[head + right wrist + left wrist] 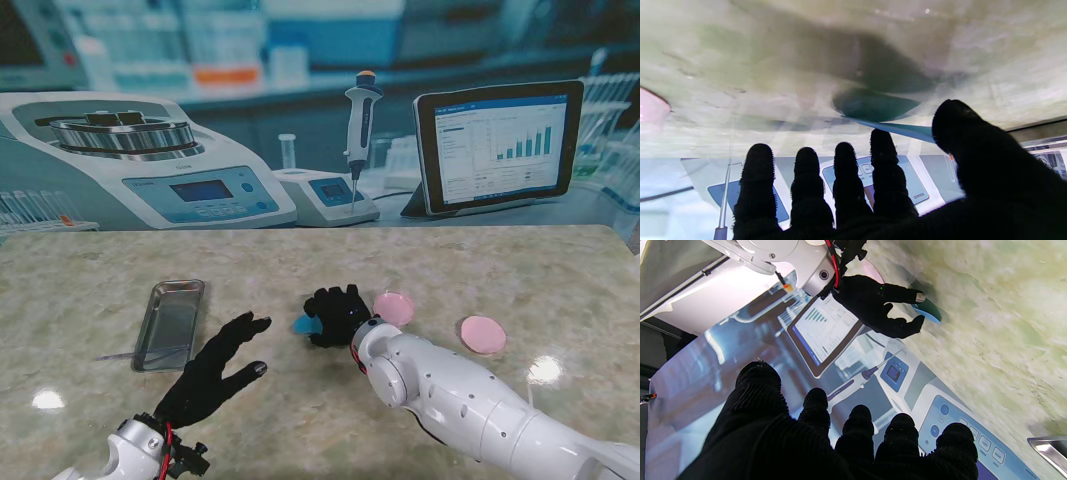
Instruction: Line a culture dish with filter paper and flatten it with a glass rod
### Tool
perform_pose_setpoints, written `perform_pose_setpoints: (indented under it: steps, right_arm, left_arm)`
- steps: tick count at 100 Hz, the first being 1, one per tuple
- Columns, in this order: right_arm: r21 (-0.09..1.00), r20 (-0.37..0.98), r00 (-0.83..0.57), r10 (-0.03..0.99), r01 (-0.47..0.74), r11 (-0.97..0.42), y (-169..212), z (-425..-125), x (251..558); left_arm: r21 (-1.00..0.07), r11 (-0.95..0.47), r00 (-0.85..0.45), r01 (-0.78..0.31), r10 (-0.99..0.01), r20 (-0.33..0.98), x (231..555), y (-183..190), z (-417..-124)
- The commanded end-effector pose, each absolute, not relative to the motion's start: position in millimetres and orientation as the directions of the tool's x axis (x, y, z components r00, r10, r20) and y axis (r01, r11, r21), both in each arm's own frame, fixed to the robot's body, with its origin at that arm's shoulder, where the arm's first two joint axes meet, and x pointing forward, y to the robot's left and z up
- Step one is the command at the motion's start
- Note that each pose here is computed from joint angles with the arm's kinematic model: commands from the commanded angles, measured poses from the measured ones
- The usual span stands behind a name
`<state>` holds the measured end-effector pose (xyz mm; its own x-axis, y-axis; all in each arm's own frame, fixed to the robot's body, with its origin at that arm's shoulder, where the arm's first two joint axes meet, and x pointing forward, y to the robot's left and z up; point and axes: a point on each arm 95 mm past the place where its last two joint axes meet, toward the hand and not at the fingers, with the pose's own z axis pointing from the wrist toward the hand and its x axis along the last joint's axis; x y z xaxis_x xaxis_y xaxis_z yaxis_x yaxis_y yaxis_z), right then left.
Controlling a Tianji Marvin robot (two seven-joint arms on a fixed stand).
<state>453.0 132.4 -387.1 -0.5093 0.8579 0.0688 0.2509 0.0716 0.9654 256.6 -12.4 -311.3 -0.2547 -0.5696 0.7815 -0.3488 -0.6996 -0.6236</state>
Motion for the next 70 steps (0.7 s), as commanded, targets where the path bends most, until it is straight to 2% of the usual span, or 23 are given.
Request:
perform_pose_setpoints:
  steps: [1, 70]
  right_arm:
    - [0.964, 0.078, -0.513, 0.855, 0.257, 0.066, 136.2, -389.5, 450.7]
    - [0.977, 0.115, -0.497, 0.860, 0.212, -0.008, 136.7, -386.4, 455.3]
  left_arm:
    - [-0.623, -0.697, -0.252, -0.354, -0.571, 0.782, 255.3, -12.2, -312.0]
    - [-0.623, -0.697, -0.254, -0.356, -0.569, 0.782, 255.1, -12.8, -311.4]
